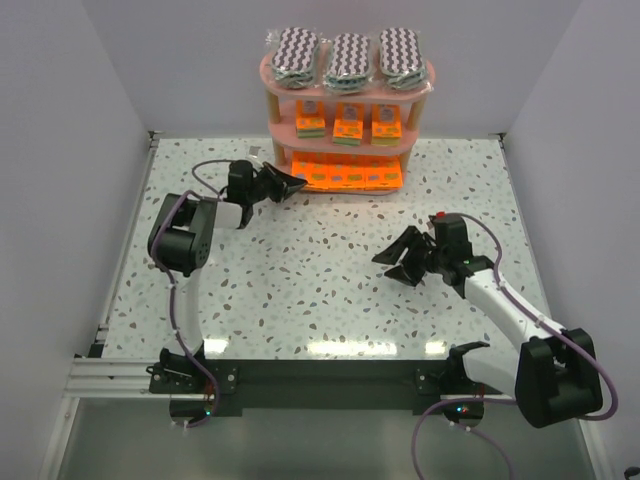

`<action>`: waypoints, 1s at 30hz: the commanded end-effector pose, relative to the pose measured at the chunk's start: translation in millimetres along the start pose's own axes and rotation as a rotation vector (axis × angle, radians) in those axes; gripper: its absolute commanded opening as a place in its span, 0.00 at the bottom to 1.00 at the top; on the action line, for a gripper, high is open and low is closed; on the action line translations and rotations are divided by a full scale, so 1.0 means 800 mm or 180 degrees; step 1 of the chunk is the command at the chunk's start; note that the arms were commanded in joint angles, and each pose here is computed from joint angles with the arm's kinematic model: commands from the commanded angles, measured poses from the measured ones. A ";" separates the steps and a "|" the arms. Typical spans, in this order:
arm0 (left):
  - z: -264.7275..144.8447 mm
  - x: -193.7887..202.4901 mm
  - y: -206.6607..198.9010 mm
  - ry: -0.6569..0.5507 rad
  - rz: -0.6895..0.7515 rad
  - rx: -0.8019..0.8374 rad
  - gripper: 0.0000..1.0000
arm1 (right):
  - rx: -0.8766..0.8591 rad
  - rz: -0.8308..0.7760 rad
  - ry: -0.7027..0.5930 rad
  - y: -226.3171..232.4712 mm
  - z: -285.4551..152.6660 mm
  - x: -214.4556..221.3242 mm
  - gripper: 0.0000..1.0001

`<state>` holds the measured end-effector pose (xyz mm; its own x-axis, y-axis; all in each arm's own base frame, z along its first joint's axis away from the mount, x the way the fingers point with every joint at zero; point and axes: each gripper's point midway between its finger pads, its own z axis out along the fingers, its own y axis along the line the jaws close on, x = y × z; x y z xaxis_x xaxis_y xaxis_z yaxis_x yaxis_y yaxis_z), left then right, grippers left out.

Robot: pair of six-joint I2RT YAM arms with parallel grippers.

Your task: Place and organize the cleaning sponges onto the shelf

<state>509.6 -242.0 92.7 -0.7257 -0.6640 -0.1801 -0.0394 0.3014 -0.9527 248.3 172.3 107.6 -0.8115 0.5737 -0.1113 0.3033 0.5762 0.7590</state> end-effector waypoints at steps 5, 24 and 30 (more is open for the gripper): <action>0.009 0.006 0.007 0.0194 -0.0008 0.0123 0.00 | -0.0235 -0.0143 -0.0018 0.026 -0.003 -0.013 0.60; -0.057 0.032 -0.021 0.0266 0.0232 -0.0015 0.89 | -0.0326 -0.0220 -0.0017 0.041 -0.010 -0.017 0.62; -0.128 0.061 -0.043 0.0435 0.0799 -0.0358 0.92 | -0.0258 -0.0465 -0.0095 0.047 -0.027 -0.020 0.68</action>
<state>434.8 -223.7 127.5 -0.7885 -0.5603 -0.2535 -0.0050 0.4180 -0.9084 257.1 173.8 124.8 -0.8287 0.5381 -0.1542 0.2321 0.5810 0.7801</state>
